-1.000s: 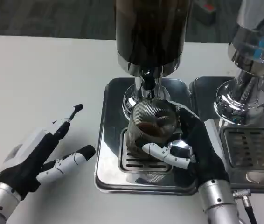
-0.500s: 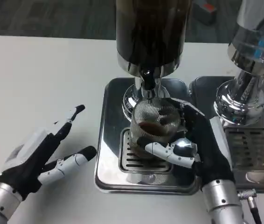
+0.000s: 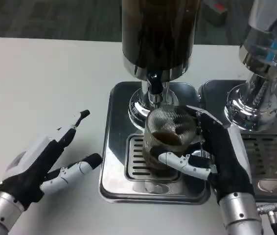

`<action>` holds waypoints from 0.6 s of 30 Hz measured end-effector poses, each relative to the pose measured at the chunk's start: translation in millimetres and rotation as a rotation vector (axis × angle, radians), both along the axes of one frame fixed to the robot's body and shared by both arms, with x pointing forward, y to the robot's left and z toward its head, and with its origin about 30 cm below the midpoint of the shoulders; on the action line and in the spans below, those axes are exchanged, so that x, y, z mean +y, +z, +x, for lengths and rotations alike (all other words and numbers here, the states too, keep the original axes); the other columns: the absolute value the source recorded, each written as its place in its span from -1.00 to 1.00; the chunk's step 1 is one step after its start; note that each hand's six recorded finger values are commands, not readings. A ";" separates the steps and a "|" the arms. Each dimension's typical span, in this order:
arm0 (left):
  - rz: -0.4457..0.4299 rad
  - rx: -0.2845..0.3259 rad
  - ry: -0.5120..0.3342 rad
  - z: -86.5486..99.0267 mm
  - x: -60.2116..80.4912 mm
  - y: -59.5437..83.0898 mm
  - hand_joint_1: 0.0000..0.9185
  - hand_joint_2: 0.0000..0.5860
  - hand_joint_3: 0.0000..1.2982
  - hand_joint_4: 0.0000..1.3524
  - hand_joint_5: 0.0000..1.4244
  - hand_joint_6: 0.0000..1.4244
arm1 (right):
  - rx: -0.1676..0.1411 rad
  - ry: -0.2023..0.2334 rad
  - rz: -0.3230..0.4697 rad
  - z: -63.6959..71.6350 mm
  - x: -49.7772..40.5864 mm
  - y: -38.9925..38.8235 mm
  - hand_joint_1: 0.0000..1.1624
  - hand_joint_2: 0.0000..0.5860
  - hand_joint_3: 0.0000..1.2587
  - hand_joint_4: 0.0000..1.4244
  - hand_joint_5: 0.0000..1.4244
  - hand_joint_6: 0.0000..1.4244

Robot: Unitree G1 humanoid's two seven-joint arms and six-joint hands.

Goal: Grasp the cup under the faucet to collect the drink, then remove the cup.

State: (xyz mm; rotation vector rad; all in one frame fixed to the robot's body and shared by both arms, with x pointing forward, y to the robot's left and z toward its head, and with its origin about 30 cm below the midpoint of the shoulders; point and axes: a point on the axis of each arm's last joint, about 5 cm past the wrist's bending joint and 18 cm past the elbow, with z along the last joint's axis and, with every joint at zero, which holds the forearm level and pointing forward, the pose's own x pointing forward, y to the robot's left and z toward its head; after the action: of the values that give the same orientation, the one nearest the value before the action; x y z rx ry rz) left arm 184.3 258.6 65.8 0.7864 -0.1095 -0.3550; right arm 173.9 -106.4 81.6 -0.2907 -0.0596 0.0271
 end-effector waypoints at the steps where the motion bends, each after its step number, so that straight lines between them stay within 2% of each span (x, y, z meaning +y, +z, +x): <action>1: -0.001 0.001 -0.001 0.0 -0.3 -0.2 -1.00 -0.56 -1.00 -1.00 -0.97 -1.00 | -0.003 -0.001 -0.001 -0.5 -0.4 0.9 0.61 -0.28 -0.28 -0.18 -0.16 0.12; 6: 0.013 -0.001 -0.012 -0.2 -2.3 -1.0 -1.00 -0.56 -1.00 -1.00 -1.00 -1.00 | -0.002 0.005 -0.004 -2.7 -3.1 6.7 0.61 -0.26 -0.28 -0.18 -0.16 0.15; 11: 0.078 -0.052 -0.038 0.5 -7.0 1.6 -1.00 -0.57 -1.00 -1.00 -1.00 -1.00 | -0.001 0.021 -0.051 -3.8 -10.1 13.4 0.61 -0.25 -0.27 -0.18 -0.14 0.15; 15: 0.117 -0.098 -0.052 0.5 -10.3 4.4 -1.00 -0.56 -1.00 -1.00 -1.00 -1.00 | 0.017 0.041 -0.074 -5.8 -14.6 16.2 0.60 -0.25 -0.26 -0.16 -0.13 0.15; 18: 0.125 -0.102 -0.053 -0.4 -11.2 4.3 -1.00 -0.56 -1.00 -1.00 -1.00 -1.00 | 0.033 0.055 -0.087 -7.6 -17.0 15.3 0.59 -0.26 -0.25 -0.15 -0.13 0.17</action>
State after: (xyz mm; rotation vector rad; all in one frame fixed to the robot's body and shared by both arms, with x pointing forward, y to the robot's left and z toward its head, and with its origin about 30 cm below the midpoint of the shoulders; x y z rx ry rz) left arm 183.9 247.4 70.2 0.9270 -0.2059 -0.3743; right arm 166.3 -123.4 96.9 -0.3758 -0.0333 0.0894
